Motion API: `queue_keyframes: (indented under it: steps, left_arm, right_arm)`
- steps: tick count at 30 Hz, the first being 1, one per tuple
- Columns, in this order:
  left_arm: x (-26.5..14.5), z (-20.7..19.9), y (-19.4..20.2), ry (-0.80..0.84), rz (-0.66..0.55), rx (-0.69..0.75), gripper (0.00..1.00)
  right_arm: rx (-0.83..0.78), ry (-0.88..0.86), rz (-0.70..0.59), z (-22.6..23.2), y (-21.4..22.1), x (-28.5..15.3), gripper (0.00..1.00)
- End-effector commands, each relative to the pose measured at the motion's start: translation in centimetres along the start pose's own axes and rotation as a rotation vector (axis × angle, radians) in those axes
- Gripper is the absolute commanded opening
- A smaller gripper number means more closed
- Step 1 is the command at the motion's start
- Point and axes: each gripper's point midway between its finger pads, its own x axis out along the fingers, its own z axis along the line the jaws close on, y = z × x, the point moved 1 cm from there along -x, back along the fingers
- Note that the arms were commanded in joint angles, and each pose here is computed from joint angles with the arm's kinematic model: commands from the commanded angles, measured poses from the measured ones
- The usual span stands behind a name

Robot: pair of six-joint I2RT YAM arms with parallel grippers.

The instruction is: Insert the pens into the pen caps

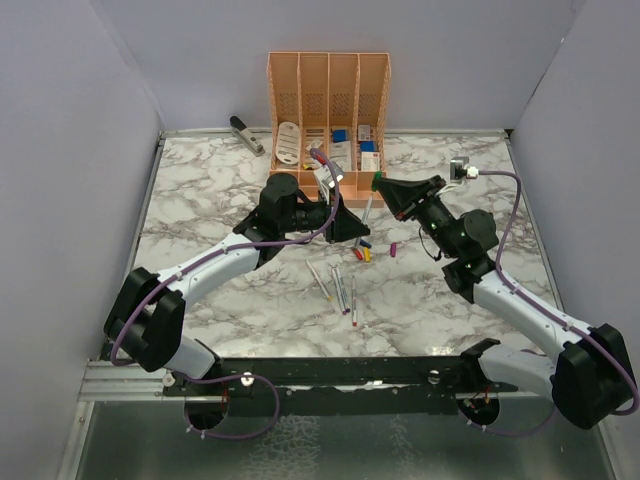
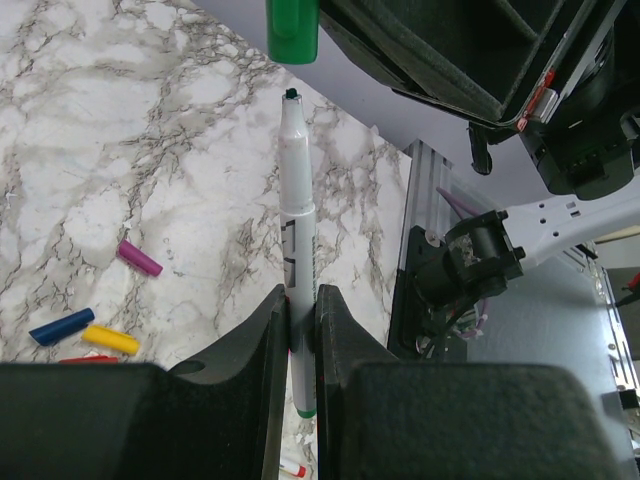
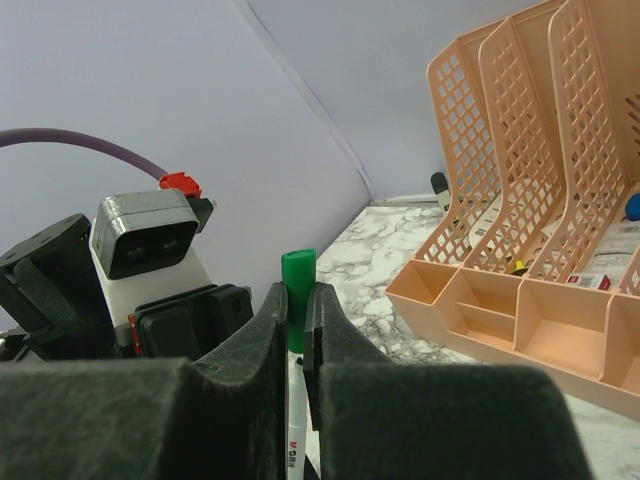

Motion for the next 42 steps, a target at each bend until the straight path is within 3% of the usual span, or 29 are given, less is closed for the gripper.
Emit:
queue_keyframes:
  steps: [1, 26, 42]
  left_arm:
    - [0.1, -1.3, -2.3, 0.033, -0.052, 0.052, 0.00]
    - [0.5, -0.6, -2.1, 0.016, -0.049, 0.045, 0.00]
    - [0.0, -0.7, -4.2, -0.036, -0.127, 0.107, 0.00]
  right_arm:
    - [-0.014, -0.018, 0.002, 0.2, 0.2, -0.4, 0.01]
    - [0.021, -0.048, 0.026, 0.7, 0.7, -0.1, 0.01]
    - [0.050, -0.039, 0.089, 0.4, 2.4, -0.8, 0.01]
